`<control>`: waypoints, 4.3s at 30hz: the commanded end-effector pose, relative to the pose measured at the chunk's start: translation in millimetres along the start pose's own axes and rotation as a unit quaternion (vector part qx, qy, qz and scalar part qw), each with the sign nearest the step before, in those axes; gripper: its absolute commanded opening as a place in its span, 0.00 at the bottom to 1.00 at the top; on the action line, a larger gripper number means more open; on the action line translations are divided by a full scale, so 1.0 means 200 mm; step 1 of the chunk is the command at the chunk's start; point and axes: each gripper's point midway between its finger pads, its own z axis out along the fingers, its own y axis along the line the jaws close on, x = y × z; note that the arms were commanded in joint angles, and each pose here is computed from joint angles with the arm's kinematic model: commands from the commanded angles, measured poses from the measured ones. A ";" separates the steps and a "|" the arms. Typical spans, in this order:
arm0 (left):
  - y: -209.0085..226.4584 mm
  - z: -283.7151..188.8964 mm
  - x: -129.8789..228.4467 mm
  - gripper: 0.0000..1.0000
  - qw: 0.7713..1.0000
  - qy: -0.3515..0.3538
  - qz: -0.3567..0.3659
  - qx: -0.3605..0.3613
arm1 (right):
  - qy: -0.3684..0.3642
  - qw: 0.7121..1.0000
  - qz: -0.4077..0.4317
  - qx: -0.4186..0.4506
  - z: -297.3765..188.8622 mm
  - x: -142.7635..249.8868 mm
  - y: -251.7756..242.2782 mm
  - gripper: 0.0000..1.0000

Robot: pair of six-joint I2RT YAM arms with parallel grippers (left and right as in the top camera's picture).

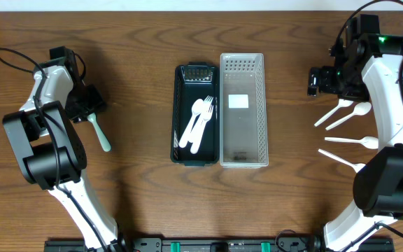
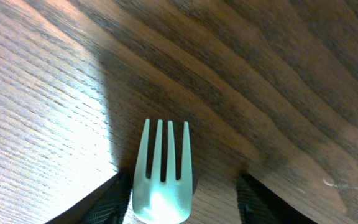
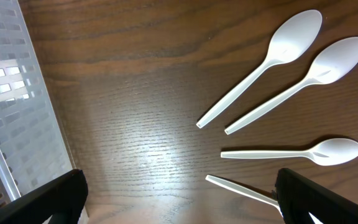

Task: Pack container
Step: 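Move the left gripper to the mint-green fork and grasp it, then carry the mint-green fork with the left gripper into the green basket, then raise the left gripper and retract it to the left side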

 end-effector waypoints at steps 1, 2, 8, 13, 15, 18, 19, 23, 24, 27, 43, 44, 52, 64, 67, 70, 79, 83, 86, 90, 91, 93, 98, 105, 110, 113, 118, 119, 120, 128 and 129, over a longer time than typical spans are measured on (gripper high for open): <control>0.07 0.13 0.11 0.53 0.999 0.041 0.010 -0.034 | -0.012 1.000 -0.003 0.000 -0.05 -0.01 0.01 0.99; 0.07 0.13 0.11 0.53 0.999 0.041 0.010 -0.034 | -0.012 1.000 -0.003 0.000 -0.05 -0.01 0.01 0.99; 0.07 0.13 0.11 0.40 0.999 0.041 0.010 -0.034 | -0.011 1.000 -0.003 0.000 -0.05 -0.01 0.01 0.99; 0.07 0.13 0.11 0.37 0.999 0.041 0.010 -0.034 | -0.011 1.000 -0.003 0.000 -0.05 -0.01 0.01 0.98; 0.07 0.13 0.11 0.34 0.999 0.041 0.010 -0.034 | -0.011 1.000 -0.003 0.000 -0.05 -0.01 0.01 0.98; 0.07 0.13 0.11 0.33 0.999 0.041 0.010 -0.034 | -0.011 1.000 -0.003 0.000 -0.05 -0.01 0.01 0.98; 0.07 0.13 0.11 0.33 0.999 0.041 0.010 -0.034 | -0.011 1.000 -0.003 0.000 -0.05 -0.01 0.01 0.98; 0.07 0.13 0.11 0.32 0.999 0.041 0.010 -0.034 | -0.010 1.000 -0.004 0.000 -0.05 -0.01 0.01 0.98; 0.07 0.13 0.11 0.32 0.999 0.041 0.010 -0.034 | -0.010 1.000 -0.003 0.000 -0.05 -0.01 0.01 0.99; 0.07 0.13 0.11 0.28 0.999 0.041 0.010 -0.034 | -0.010 1.000 -0.003 0.000 -0.05 0.00 0.01 0.99; 0.07 0.10 0.12 0.22 0.998 0.046 0.013 -0.036 | -0.007 1.000 -0.003 0.000 -0.05 0.00 0.01 0.99; 0.07 0.09 0.12 0.21 0.998 0.045 0.017 -0.035 | -0.007 1.000 -0.003 0.000 -0.05 0.00 0.01 0.99; -0.01 -0.20 0.14 0.19 0.998 0.004 0.047 -0.030 | -0.007 1.000 -0.003 0.000 -0.05 0.00 0.01 0.99; -0.59 -0.98 0.62 0.19 0.964 -0.126 0.231 0.046 | -0.007 1.000 -0.003 0.000 -0.05 0.00 0.01 0.99; -0.79 -1.06 0.80 0.19 0.948 -0.143 0.273 0.078 | -0.007 1.000 -0.003 0.000 -0.05 0.00 0.01 0.99; -0.97 -1.08 0.95 0.19 0.929 -0.153 0.320 0.102 | -0.005 1.000 -0.004 0.000 -0.05 0.01 0.01 0.99; -1.27 -0.82 1.00 0.19 0.916 -0.140 0.362 0.105 | 0.004 1.000 -0.003 0.001 -0.05 0.03 0.01 0.99; -1.30 -0.61 0.97 0.19 0.923 -0.112 0.361 0.078 | 0.004 1.000 -0.003 0.001 -0.05 0.03 0.01 0.99; -1.30 -0.47 0.97 0.22 0.925 -0.090 0.363 0.058 | 0.005 1.000 -0.003 0.001 -0.05 0.03 0.01 0.99; -1.29 -0.36 0.97 0.37 0.927 -0.070 0.365 0.040 | 0.007 1.000 -0.003 0.002 -0.05 0.04 0.01 0.99; -1.29 -0.35 0.98 0.40 0.928 -0.068 0.365 0.038 | 0.008 1.000 -0.003 0.002 -0.05 0.04 0.01 0.99; -1.29 -0.35 0.98 0.45 0.926 -0.068 0.369 0.038 | 0.008 1.000 -0.003 0.002 -0.05 0.04 0.01 0.99; -1.28 -0.46 0.95 0.52 0.917 -0.086 0.387 0.049 | 0.005 1.000 -0.003 0.001 -0.05 0.03 0.01 0.99; -1.15 -0.89 0.92 0.64 0.906 -0.153 0.389 0.072 | -0.007 1.000 0.003 0.000 -0.05 0.00 0.01 0.99; -0.87 -1.26 0.80 0.81 0.911 -0.234 0.331 0.079 | -0.079 0.985 0.094 0.123 -0.24 -0.11 -0.16 0.99; -0.68 -1.38 0.68 0.90 0.926 -0.261 0.262 0.081 | -0.150 0.973 0.125 0.120 -0.45 -0.24 -0.12 0.99; -0.37 -1.38 0.49 0.93 0.956 -0.256 0.126 0.066 | -0.189 0.949 0.253 0.020 -0.57 -0.32 -0.01 0.99; -0.32 -1.36 0.45 0.93 0.961 -0.249 0.104 0.064 | -0.183 0.940 0.288 0.016 -0.55 -0.32 -0.02 0.99; -0.29 -1.35 0.43 0.93 0.963 -0.246 0.094 0.061 | -0.179 0.933 0.311 0.017 -0.53 -0.32 -0.04 0.99; -0.16 -1.25 0.32 0.94 0.973 -0.223 0.052 0.036 | -0.090 0.921 0.375 0.060 -0.14 -0.30 -0.19 0.99; -0.16 -1.24 0.32 0.94 0.973 -0.221 0.052 0.035 | -0.076 0.921 0.376 0.065 -0.09 -0.30 -0.20 0.99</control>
